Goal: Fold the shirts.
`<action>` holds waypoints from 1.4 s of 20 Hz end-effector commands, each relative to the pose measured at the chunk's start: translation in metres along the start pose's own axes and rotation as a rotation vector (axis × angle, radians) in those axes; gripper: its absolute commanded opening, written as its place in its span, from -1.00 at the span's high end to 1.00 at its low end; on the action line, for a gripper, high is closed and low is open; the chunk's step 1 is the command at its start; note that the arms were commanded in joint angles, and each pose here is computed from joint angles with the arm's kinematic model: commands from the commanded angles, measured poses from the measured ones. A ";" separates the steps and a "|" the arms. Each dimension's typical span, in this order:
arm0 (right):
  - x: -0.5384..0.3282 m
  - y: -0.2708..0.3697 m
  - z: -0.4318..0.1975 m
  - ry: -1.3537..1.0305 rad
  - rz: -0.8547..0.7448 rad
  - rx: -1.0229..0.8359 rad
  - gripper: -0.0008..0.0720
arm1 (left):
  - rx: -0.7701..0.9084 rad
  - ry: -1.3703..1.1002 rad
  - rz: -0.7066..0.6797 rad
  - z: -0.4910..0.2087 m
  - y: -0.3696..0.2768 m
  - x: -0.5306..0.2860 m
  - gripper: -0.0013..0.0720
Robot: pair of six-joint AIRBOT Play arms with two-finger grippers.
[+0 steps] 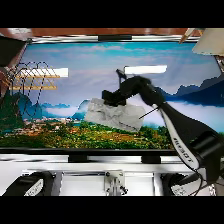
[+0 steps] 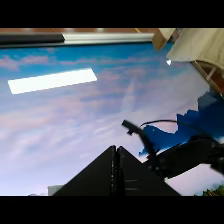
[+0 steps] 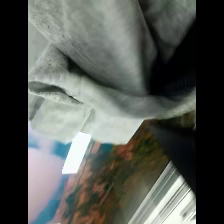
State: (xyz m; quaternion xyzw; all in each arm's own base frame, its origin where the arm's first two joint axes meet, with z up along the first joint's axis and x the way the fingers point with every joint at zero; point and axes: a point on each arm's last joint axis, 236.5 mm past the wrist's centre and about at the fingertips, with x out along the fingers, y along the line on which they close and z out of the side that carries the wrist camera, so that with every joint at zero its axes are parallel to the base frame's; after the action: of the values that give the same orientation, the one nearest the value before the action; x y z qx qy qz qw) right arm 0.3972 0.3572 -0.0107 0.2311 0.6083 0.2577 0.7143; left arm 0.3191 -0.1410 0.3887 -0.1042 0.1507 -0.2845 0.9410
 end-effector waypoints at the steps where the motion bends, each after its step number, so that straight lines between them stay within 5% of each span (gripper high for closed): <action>1: 0.036 0.019 0.000 -0.027 0.081 0.077 -0.55 | 0.015 -0.009 0.018 -0.001 -0.010 -0.030 0.89; 5: -0.001 -0.004 -0.016 0.088 0.018 -0.047 -0.56 | -0.016 0.043 0.024 -0.018 0.002 -0.016 0.89; 8: -0.080 -0.089 -0.019 0.174 -0.264 -0.106 -0.56 | -0.046 0.087 0.031 -0.035 0.012 -0.004 0.89; 11: -0.170 -0.181 -0.030 0.243 -0.505 0.026 -0.66 | -0.057 0.105 0.033 -0.041 0.017 0.001 0.89; 12: -0.184 -0.199 -0.040 0.261 -0.501 0.100 -0.86 | -0.058 0.106 0.033 -0.041 0.017 0.002 0.89; 15: -0.164 -0.213 -0.066 0.283 -0.330 0.267 -0.86 | -0.061 0.111 0.034 -0.042 0.018 0.004 0.89; 24: -0.064 -0.194 -0.067 0.213 -0.146 0.263 -0.84 | -0.088 0.121 0.036 -0.044 0.022 0.008 0.89; 25: -0.058 -0.193 -0.064 0.197 -0.146 0.257 -0.61 | -0.097 0.121 0.037 -0.045 0.022 0.009 0.89; 27: -0.054 -0.191 -0.056 0.165 -0.148 0.247 0.44 | -0.104 0.122 0.037 -0.045 0.022 0.009 0.89; 28: -0.056 -0.190 -0.052 0.157 -0.144 0.240 0.76 | -0.103 0.122 0.038 -0.045 0.022 0.009 0.89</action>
State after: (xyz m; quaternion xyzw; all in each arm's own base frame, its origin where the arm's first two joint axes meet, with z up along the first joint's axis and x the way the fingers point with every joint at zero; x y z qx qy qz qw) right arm 0.3415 0.1692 -0.0965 0.2415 0.7229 0.1459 0.6306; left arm 0.3214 -0.1331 0.3390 -0.1284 0.2225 -0.2658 0.9292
